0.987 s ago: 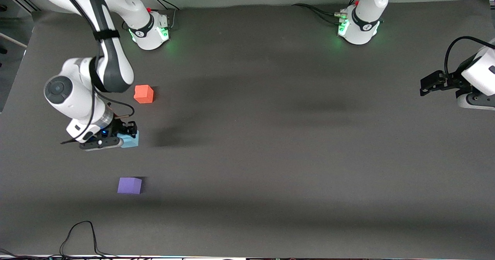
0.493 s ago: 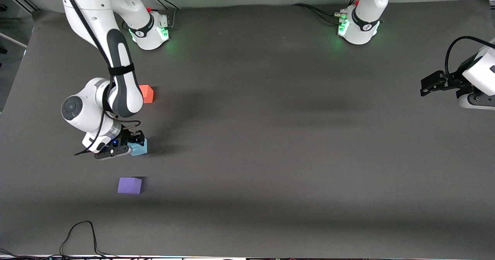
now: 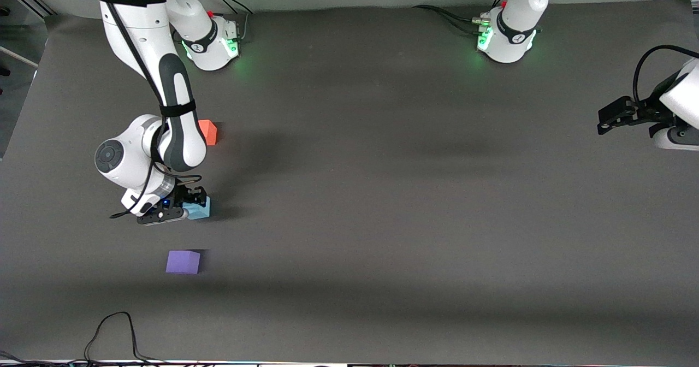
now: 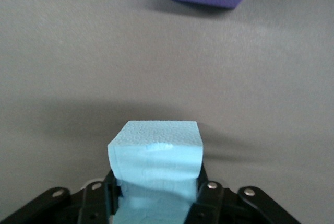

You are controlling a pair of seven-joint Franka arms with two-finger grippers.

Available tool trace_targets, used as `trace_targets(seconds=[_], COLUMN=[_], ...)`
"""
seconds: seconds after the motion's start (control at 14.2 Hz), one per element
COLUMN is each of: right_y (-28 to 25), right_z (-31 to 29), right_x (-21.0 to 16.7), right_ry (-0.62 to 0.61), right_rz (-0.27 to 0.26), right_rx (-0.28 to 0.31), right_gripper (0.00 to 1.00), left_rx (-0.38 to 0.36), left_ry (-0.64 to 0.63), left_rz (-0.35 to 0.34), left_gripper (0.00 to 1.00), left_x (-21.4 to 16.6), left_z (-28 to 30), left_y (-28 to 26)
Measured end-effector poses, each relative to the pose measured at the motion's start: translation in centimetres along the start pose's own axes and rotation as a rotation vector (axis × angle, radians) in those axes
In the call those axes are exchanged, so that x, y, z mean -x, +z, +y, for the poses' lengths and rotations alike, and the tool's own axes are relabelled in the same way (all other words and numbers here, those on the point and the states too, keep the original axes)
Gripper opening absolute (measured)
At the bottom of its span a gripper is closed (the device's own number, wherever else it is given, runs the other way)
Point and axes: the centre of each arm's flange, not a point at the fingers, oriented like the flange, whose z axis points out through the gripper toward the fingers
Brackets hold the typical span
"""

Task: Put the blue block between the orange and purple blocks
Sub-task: 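Carry the blue cube with the right gripper between orange and purple cubes, then lower the blue cube and open the right gripper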

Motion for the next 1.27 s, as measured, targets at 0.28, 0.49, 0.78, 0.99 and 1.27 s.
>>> trace_targets(seconds=[0.28,0.49,0.78,0.99,1.27], right_y=[0.7,0.3,-4.7,-12.9,-23.5], right_z=[0.3,0.3,0.7,-1.2,-8.8], right_x=[1.0,0.7,-1.3,-4.4,-7.7], right_ry=[0.014,0.016,0.008,-0.021,-0.037], right_rz=[-0.020,-0.012,-0.003,0.002,0.002], right_rx=[-0.002,-0.009,-0.069,-0.028,-0.050], right_gripper=[0.67,0.94,1.00,1.00,1.00], left_rx=[0.000,0.000,0.001,0.001,0.001], left_ry=[-0.001,0.000,0.001,0.002,0.001], left_rz=[0.000,-0.007,-0.016,-0.018,-0.018], left_gripper=[1.00,1.00,1.00,1.00,1.00], left_x=[0.0,0.1,0.2,0.1,0.1], left_z=[0.0,0.1,0.2,0.2,0.2], left_y=[0.0,0.1,0.2,0.2,0.2])
